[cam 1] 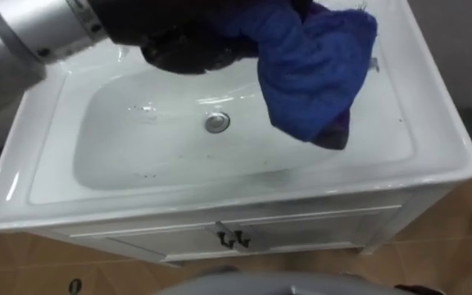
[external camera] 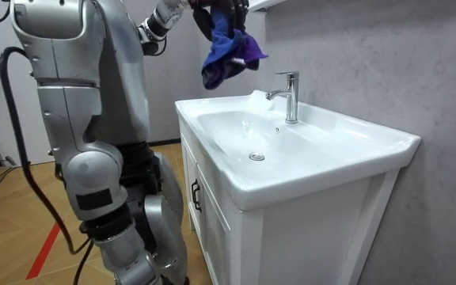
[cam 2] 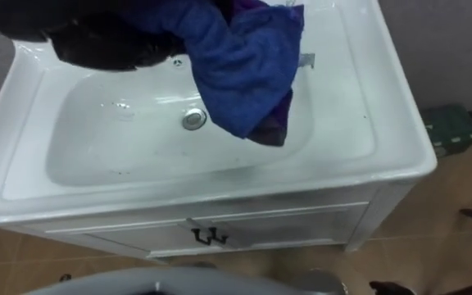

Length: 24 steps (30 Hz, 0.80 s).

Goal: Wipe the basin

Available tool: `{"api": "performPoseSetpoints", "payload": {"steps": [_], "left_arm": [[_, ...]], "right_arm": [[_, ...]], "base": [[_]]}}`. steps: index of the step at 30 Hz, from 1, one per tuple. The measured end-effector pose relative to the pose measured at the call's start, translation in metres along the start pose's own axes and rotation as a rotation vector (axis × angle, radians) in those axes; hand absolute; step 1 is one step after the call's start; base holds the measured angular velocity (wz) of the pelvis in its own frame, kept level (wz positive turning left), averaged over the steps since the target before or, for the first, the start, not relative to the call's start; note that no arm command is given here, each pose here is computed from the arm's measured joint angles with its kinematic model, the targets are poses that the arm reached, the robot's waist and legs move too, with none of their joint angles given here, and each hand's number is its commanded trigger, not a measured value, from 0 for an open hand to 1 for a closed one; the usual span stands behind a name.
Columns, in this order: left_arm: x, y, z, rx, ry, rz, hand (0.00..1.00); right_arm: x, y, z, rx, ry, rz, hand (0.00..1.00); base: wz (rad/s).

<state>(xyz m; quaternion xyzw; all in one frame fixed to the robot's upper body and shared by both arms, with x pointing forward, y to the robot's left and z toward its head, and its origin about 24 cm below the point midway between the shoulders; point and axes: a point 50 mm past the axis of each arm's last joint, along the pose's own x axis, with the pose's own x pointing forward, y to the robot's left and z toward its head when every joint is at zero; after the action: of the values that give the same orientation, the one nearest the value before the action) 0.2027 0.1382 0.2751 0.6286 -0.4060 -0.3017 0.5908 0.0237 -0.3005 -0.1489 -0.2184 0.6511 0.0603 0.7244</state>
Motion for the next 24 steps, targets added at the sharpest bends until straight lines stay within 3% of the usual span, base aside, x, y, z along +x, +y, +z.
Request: {"api": "performPoseSetpoints", "payload": {"steps": [8, 16, 22, 24], "left_arm": [[0.001, 0.014, 0.003, 0.062, -0.029, -0.092, 1.00], [-0.001, 0.014, 0.001, 0.081, 0.016, -0.154, 1.00], [-0.010, 0.021, -0.010, 0.210, 0.168, -0.130, 1.00], [-0.028, 0.008, -0.027, 0.197, 0.318, -0.082, 1.00]], "right_arm": [[0.000, 0.000, 0.000, -0.019, 0.010, 0.004, 0.00], [0.000, 0.001, -0.001, -0.034, 0.010, 0.005, 0.00], [-0.002, 0.000, -0.007, 0.004, 0.003, -0.021, 0.00], [-0.003, -0.002, -0.010, 0.029, -0.001, -0.049, 0.00]], "base": [[-0.05], [-0.04], [0.00], [-0.08]]}}
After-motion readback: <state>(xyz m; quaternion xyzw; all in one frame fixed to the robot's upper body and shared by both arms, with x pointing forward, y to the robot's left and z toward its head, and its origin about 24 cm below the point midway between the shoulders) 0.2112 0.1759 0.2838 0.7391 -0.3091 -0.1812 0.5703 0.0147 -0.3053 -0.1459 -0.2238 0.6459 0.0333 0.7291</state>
